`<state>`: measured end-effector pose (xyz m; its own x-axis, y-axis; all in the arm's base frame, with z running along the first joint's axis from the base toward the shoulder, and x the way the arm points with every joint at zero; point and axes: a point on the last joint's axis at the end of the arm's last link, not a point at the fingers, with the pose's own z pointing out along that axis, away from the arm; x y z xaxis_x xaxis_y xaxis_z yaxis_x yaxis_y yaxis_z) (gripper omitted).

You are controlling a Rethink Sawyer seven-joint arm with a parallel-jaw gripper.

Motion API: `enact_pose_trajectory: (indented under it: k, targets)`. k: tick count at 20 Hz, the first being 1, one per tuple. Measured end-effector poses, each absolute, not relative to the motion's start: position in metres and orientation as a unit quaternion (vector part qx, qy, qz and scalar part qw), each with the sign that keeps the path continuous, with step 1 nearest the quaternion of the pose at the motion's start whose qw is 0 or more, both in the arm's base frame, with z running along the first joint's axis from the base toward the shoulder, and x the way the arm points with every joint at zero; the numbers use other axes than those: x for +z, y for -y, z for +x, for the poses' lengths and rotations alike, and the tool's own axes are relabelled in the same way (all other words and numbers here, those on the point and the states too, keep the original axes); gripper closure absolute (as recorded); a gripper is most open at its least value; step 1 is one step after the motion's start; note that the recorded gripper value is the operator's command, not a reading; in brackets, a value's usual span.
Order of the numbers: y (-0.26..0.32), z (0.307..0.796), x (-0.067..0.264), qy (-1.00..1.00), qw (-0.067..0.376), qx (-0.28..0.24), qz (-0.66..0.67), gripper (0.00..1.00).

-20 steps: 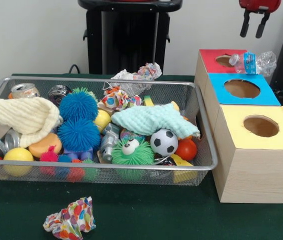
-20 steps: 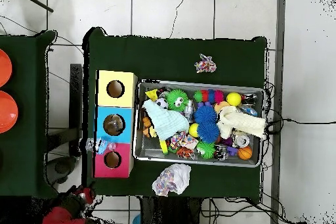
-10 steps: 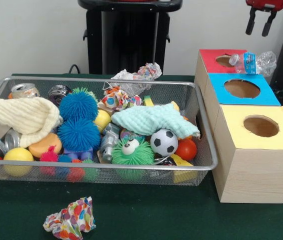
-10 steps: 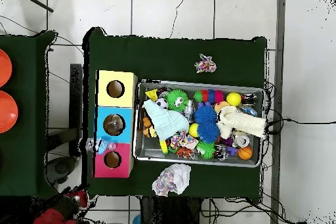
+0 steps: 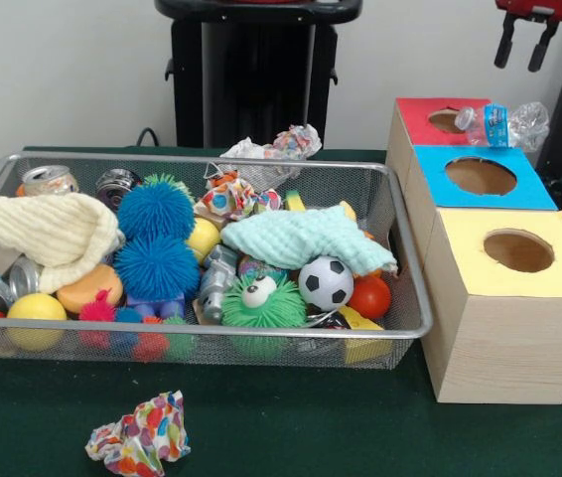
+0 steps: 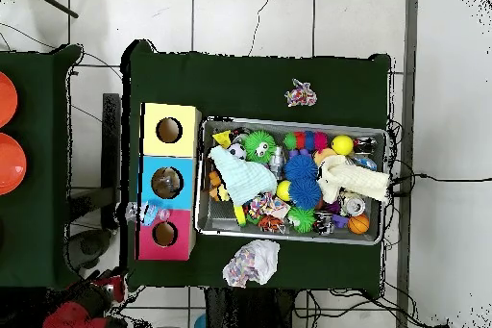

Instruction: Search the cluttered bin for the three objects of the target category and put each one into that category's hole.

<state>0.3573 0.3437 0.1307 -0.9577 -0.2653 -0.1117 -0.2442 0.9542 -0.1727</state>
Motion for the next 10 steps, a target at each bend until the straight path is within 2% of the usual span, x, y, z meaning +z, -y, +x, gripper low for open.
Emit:
enact_pose_trajectory:
  k: [10]
  targets:
    - [-0.3476,0.3634,0.1334,-0.986,0.072,-0.076,-0.130,0.00]
